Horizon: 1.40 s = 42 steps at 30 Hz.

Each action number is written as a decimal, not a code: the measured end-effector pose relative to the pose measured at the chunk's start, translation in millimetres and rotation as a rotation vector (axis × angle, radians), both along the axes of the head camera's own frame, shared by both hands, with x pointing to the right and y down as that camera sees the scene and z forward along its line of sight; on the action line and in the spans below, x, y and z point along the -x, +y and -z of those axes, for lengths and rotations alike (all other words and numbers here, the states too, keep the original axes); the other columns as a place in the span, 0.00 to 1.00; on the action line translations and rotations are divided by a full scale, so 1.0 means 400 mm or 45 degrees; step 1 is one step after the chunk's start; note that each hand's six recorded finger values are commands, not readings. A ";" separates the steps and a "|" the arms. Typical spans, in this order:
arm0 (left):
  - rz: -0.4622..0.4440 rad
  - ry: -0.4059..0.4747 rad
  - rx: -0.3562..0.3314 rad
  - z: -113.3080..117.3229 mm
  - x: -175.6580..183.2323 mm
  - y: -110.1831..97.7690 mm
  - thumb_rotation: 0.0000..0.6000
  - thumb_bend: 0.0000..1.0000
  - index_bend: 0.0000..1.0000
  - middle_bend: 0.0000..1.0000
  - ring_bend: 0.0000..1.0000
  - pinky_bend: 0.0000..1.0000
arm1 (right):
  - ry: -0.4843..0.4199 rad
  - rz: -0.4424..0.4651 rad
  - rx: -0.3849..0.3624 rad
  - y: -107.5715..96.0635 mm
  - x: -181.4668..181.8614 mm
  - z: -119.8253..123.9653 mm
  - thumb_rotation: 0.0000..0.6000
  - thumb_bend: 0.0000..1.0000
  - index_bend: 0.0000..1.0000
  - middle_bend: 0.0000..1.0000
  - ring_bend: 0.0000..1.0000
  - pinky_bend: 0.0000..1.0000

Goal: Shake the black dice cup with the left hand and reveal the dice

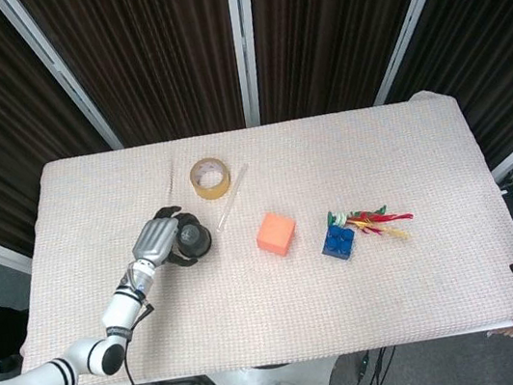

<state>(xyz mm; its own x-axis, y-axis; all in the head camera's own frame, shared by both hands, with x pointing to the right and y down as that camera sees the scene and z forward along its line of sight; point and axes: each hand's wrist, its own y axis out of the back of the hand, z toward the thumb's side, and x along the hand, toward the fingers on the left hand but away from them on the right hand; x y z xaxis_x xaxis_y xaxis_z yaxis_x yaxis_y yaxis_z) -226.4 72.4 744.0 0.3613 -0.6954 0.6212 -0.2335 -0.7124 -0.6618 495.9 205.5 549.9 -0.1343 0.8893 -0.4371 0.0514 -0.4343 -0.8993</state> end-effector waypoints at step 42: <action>-0.012 0.075 -0.197 0.297 -0.027 -0.158 1.00 0.26 0.53 0.56 0.18 0.11 | -0.024 0.005 0.001 0.011 -0.002 -0.010 1.00 0.14 0.00 0.00 0.00 0.00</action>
